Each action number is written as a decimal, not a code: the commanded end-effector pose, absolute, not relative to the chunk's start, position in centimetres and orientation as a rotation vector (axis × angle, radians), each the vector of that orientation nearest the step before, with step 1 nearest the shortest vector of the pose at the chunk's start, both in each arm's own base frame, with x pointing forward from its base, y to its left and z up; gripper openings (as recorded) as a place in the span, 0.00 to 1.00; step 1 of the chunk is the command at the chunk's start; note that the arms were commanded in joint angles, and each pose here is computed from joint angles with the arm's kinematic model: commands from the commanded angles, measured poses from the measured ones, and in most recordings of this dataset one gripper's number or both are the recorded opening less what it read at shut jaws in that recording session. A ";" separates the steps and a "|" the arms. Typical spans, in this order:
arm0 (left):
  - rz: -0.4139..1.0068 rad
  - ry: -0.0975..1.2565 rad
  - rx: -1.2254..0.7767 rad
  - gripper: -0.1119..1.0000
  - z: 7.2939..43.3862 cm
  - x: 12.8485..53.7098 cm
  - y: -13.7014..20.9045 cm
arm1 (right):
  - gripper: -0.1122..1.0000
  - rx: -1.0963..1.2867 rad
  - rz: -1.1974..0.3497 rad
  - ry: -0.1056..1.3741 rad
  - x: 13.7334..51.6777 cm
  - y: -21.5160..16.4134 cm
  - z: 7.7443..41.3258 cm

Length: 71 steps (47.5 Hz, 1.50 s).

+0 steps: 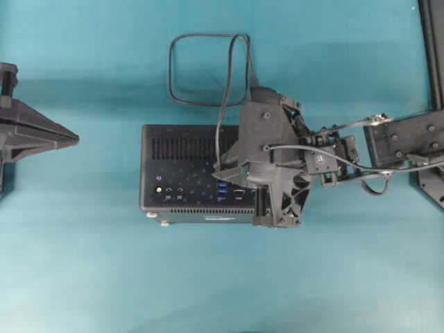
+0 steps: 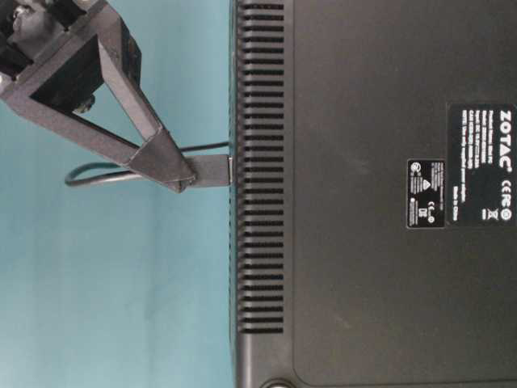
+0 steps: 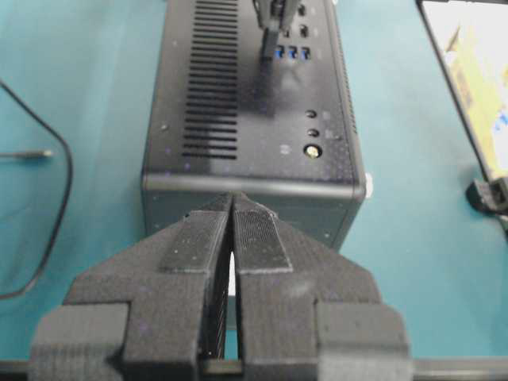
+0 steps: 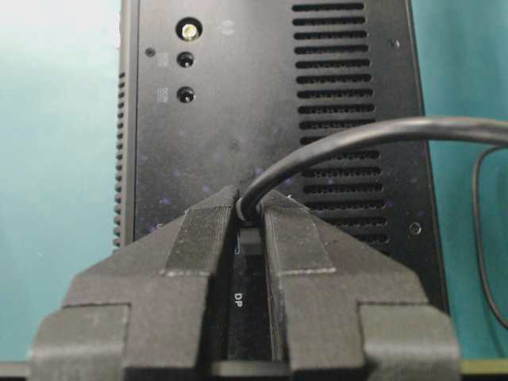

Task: Insert the USB into the PC box with both arms.
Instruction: 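Push the held plug down into a blue USB port, then press the plug fully into the port and open the right gripper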

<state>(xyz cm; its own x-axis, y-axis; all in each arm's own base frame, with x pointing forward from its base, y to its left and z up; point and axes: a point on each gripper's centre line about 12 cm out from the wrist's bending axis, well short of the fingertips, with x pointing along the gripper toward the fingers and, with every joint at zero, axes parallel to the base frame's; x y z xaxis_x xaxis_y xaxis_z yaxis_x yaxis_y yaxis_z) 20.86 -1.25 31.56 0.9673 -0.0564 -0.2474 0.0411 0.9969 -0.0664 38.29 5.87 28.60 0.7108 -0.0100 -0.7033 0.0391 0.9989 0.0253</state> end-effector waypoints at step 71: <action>-0.052 0.217 -0.059 0.10 32.6 20.7 -1.3 | 0.25 0.098 -0.022 0.790 38.0 6.0 27.4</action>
